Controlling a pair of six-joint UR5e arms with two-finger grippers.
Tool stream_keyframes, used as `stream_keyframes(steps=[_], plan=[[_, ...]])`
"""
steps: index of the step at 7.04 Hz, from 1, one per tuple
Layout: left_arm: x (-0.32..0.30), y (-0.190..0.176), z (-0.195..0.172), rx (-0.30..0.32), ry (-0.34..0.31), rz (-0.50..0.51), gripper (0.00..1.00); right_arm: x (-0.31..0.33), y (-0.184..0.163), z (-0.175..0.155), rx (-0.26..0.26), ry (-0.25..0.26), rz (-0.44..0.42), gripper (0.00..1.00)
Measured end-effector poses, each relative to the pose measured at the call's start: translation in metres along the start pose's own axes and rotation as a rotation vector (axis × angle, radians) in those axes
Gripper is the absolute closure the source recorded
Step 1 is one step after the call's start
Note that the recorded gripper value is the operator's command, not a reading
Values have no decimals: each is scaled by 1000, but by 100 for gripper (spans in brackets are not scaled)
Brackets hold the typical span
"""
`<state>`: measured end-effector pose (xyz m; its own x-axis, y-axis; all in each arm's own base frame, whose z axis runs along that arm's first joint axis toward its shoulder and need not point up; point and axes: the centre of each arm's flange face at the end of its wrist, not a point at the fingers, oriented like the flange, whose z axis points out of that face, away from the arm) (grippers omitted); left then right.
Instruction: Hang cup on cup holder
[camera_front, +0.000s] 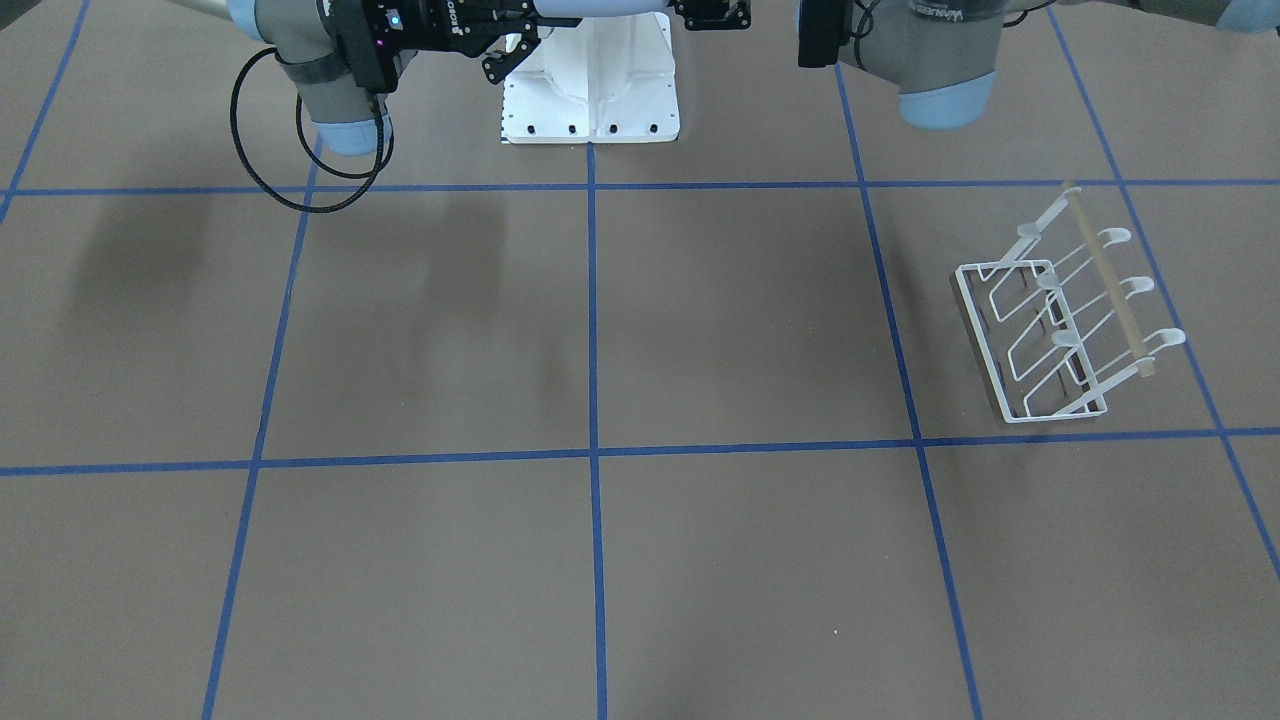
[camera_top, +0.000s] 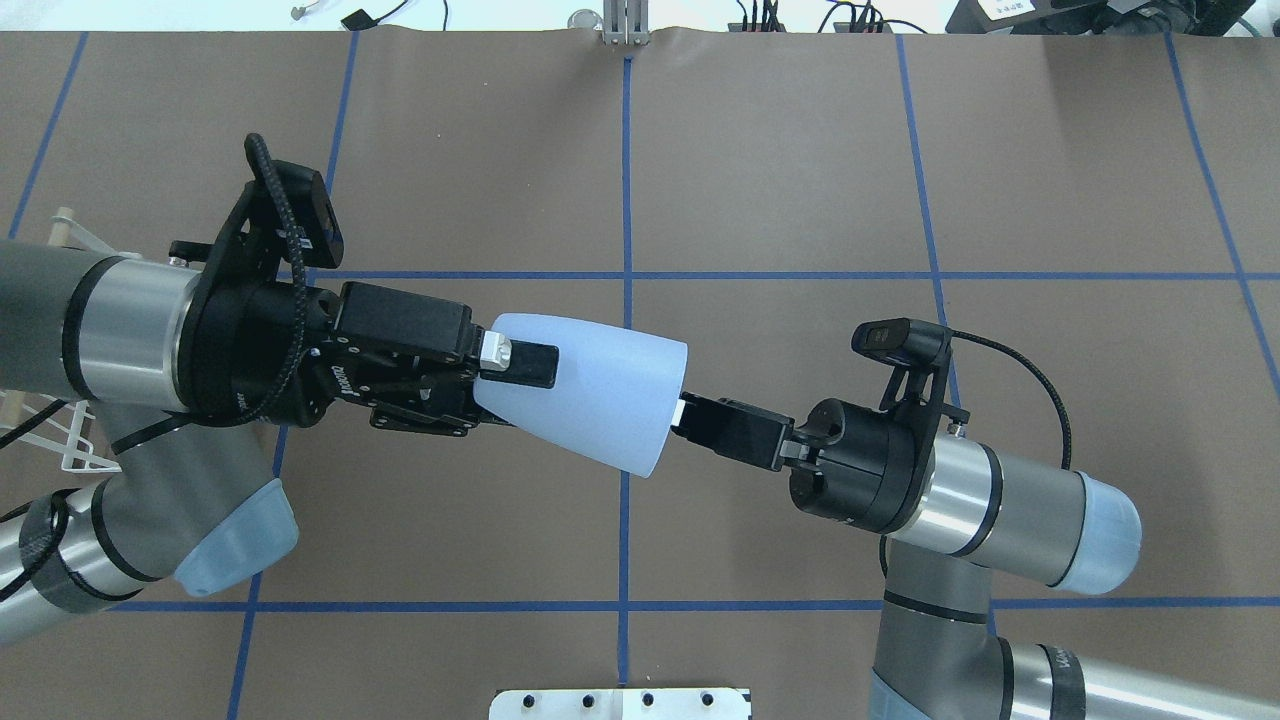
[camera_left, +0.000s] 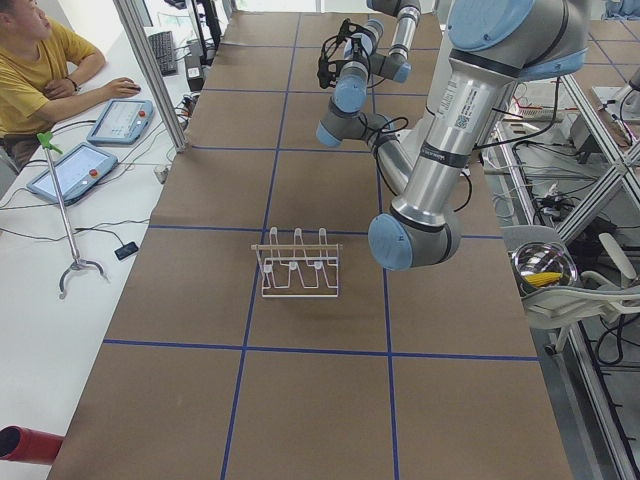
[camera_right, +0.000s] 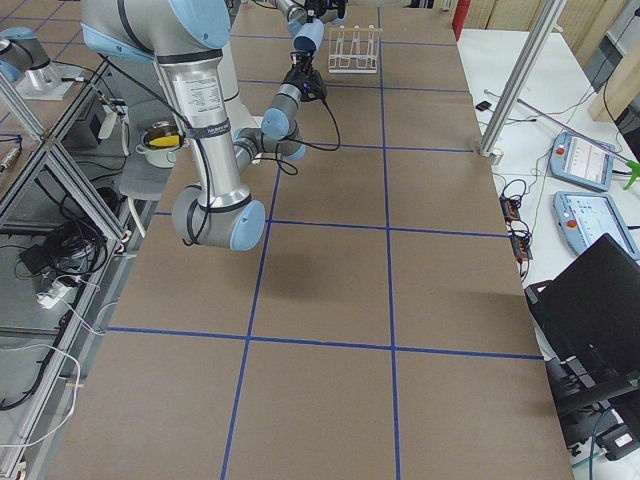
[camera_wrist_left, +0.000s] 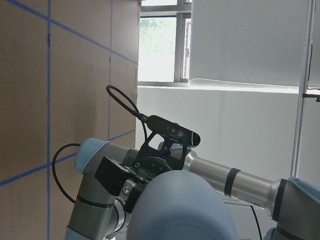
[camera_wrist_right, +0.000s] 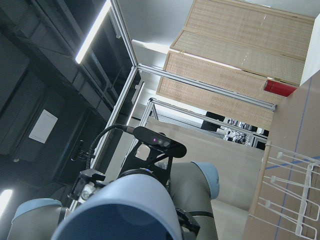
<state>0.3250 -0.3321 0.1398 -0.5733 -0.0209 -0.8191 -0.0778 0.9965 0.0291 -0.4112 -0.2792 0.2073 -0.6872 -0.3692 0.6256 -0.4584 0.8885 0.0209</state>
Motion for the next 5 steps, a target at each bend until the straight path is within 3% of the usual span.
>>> stream_keyframes(steps=[3, 5], plan=[[0, 1, -2, -7, 15, 10, 96, 1, -1, -8, 2, -1, -6, 0], [-1, 1, -2, -7, 16, 11, 96, 5, -3, -31, -1, 4, -1, 0]])
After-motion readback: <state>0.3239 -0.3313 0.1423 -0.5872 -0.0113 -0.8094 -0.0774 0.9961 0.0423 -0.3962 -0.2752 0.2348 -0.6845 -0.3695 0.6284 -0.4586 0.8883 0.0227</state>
